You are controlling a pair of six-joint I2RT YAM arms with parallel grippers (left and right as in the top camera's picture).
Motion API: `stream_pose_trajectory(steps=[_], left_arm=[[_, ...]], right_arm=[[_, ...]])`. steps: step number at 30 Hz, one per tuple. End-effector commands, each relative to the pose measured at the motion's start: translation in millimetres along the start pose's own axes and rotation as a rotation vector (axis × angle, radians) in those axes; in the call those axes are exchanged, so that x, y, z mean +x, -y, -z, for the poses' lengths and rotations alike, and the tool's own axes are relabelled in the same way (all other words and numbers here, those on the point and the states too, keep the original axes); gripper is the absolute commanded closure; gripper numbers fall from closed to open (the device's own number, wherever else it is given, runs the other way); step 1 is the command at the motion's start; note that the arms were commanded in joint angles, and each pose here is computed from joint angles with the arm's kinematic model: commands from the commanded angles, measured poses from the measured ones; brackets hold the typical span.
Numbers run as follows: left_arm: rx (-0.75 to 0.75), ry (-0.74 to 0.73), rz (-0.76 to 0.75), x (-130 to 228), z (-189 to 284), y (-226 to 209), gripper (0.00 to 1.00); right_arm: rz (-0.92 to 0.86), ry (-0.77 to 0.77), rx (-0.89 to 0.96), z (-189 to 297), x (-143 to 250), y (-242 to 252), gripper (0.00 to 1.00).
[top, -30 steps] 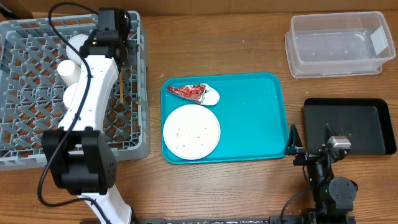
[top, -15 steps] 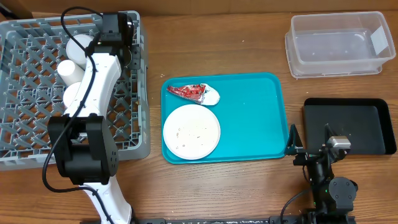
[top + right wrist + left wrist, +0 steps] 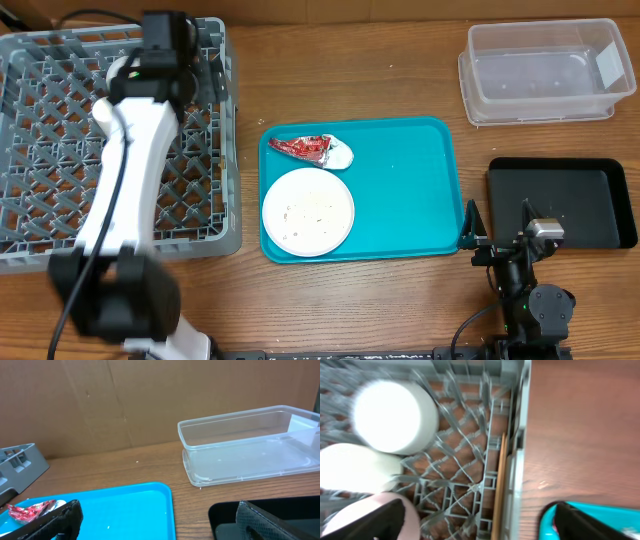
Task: Sort waste into correct bins and load items into the dishwasher
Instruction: 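Carry the chopstick to the rack's right side and release it, then withdraw the left arm to the left side of the rack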
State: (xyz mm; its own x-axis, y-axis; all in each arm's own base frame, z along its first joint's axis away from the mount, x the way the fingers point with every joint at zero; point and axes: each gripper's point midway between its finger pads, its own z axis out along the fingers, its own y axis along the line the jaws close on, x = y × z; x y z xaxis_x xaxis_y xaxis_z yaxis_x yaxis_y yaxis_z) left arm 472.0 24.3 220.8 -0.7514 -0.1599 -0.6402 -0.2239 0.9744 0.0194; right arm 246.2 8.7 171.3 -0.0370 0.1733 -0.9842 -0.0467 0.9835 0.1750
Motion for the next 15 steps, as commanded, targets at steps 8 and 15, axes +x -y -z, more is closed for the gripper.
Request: stream_pose_trajectory(steps=[8,15], left_arm=[[-0.019,0.182,0.381,-12.8,136.3,-67.7,0.0],[-0.084,0.01,0.531,34.0,135.9,-80.6,0.0]], right_arm=[[-0.003,-0.001,0.006,-0.6,2.8,1.4,0.0],[-0.003,-0.001,0.006,-0.6,2.9,1.4,0.0]])
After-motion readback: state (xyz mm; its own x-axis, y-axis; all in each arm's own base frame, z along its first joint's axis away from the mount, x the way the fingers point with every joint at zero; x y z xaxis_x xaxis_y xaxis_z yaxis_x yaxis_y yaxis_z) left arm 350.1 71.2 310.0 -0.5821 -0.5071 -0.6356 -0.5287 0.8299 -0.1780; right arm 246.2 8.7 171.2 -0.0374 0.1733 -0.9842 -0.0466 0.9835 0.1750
